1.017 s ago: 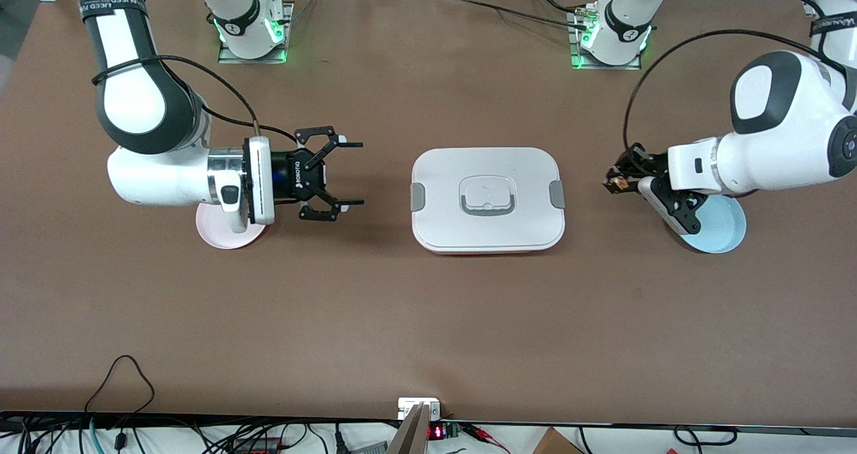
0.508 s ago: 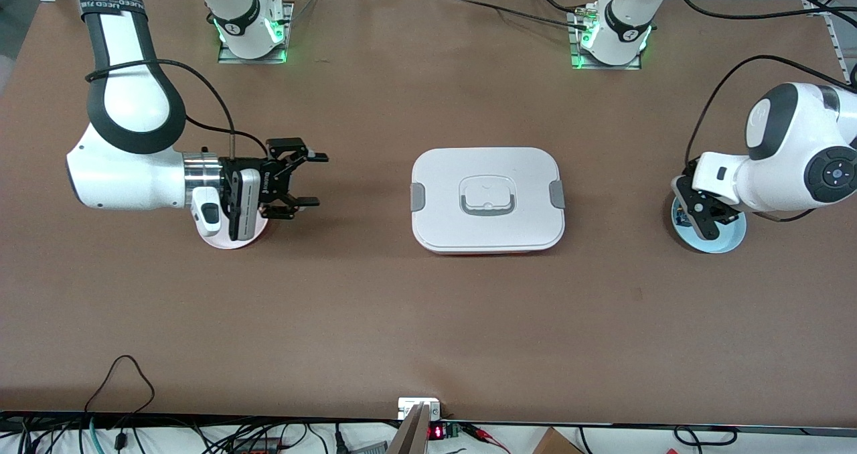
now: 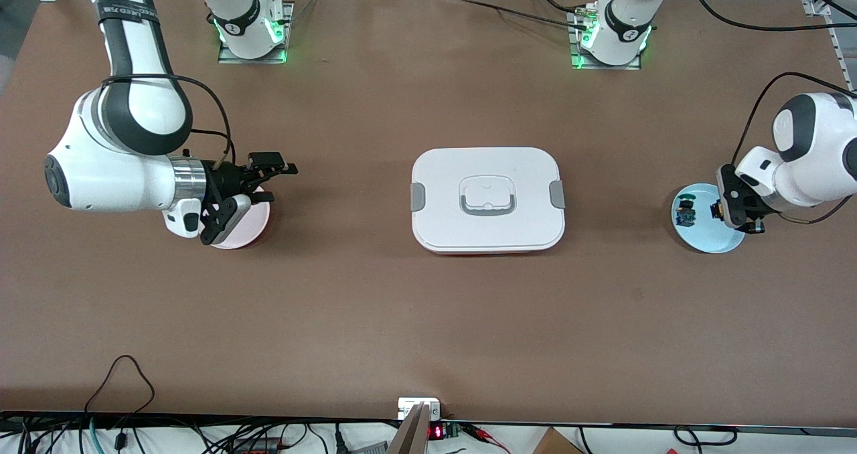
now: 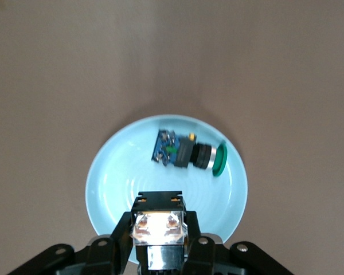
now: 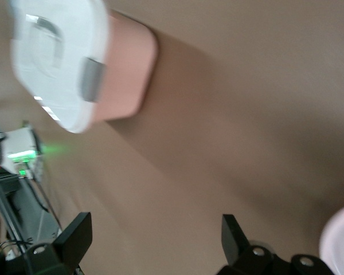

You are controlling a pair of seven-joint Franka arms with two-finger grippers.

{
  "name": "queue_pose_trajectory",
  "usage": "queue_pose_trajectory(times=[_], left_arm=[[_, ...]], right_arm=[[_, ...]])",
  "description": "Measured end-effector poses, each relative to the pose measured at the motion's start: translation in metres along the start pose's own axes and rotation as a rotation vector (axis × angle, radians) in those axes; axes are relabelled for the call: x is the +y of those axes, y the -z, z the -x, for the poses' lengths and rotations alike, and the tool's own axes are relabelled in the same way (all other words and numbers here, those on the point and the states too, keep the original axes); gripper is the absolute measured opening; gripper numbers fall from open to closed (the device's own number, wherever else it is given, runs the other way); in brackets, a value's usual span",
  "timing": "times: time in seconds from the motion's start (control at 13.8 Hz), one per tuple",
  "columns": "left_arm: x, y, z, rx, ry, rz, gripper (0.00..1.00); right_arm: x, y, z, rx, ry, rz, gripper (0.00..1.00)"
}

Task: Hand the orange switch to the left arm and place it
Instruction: 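Lower the switch onto the blue plate and open the left gripper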

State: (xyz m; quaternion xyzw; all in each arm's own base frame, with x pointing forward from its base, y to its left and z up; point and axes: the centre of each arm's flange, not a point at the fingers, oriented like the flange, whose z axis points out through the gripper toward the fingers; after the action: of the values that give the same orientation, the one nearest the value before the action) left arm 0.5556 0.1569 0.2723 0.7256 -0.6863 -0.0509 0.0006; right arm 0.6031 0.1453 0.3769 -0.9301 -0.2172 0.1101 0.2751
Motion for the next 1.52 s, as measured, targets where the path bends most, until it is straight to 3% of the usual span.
queue_pose_trajectory(times=[0.29, 0.51, 0.65, 0.87, 1.02, 1.31, 1.52], left_arm=[[0.007, -0.045, 0.017, -0.006, -0.057, -0.077, 0.41], [0.011, -0.075, 0.023, 0.012, -0.08, -0.064, 0.41], [0.011, -0.083, 0.021, 0.023, -0.082, -0.055, 0.41], [0.012, -0.085, 0.021, 0.026, -0.081, -0.052, 0.41], [0.014, -0.086, 0.023, 0.025, -0.076, -0.035, 0.56], [0.013, -0.081, 0.03, 0.007, -0.049, 0.028, 0.96], [0.004, -0.044, 0.025, -0.047, -0.012, 0.111, 1.0]], right_arm=[[0.021, 0.007, 0.017, -0.154, -0.14, 0.261, 1.0], [0.018, 0.033, 0.027, -0.245, -0.205, 0.46, 1.0], [0.008, 0.054, 0.028, -0.266, -0.205, 0.544, 1.0], [0.005, 0.094, 0.032, -0.226, -0.213, 0.615, 1.0], [0.013, 0.126, 0.039, -0.168, -0.269, 0.635, 1.0], [0.029, 0.17, 0.061, -0.055, -0.448, 0.622, 1.0], [0.026, 0.189, 0.071, -0.004, -0.466, 0.599, 1.0]])
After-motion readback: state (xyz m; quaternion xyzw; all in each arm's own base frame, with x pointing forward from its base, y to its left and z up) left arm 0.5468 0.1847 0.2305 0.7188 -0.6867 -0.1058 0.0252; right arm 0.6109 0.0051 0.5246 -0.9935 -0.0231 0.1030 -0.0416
